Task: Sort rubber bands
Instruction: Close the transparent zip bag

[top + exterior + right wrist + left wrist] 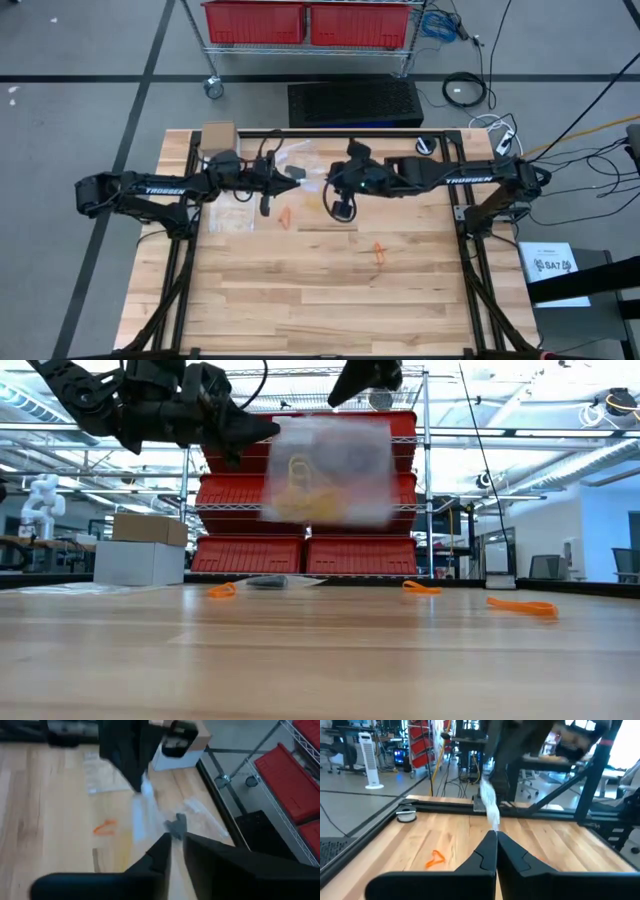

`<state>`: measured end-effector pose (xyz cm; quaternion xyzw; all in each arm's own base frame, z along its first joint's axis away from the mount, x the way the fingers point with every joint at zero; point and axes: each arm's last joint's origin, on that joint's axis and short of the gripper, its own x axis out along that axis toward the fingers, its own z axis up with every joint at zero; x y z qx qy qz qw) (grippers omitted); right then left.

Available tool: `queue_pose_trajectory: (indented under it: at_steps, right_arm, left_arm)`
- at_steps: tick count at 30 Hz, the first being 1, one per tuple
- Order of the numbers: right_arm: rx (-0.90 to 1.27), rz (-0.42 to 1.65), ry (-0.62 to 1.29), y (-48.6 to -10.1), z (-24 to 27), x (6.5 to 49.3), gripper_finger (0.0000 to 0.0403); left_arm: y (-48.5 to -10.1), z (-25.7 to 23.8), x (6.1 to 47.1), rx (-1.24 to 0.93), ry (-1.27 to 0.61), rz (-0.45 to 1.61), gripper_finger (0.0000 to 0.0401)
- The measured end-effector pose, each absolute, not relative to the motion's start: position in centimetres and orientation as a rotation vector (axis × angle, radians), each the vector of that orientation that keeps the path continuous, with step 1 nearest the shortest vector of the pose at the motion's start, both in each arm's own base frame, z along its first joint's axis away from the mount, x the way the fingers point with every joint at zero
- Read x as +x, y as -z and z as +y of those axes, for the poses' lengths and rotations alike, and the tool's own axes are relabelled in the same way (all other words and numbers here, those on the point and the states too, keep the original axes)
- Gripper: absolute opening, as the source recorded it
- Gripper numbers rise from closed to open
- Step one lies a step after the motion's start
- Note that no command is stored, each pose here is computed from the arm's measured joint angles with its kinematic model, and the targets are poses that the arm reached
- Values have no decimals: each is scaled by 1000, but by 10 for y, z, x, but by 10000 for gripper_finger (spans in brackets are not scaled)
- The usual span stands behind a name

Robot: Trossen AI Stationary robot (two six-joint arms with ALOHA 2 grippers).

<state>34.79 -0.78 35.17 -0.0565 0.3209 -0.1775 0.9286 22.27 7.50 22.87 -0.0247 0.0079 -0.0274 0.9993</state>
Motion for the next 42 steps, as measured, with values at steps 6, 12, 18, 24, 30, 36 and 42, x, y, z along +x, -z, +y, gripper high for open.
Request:
queue_pose_trajectory:
  at_steps: [6,12,18,24,30,36,42]
  right_arm:
    - [3,535,170,-360,-20,359,122]
    - [35,565,81,-339,-39,377,157]
    - [-17,583,56,-326,-51,387,155]
    - [-37,577,12,-322,-54,390,126]
    - [-46,579,-20,-315,-56,396,70]
    - [-50,597,-22,-313,-56,395,10]
    - [-25,655,-12,-312,-55,388,14]
  left_arm:
    - [-228,74,223,-29,49,26,2]
    - [-228,70,225,-20,67,25,1]
    - [-227,68,225,-21,73,29,1]
    - [-227,68,225,-21,73,28,0]
    - [-227,68,225,-21,72,29,0]
    - [-227,68,225,-25,70,31,0]
    - [-227,69,225,-24,63,28,0]
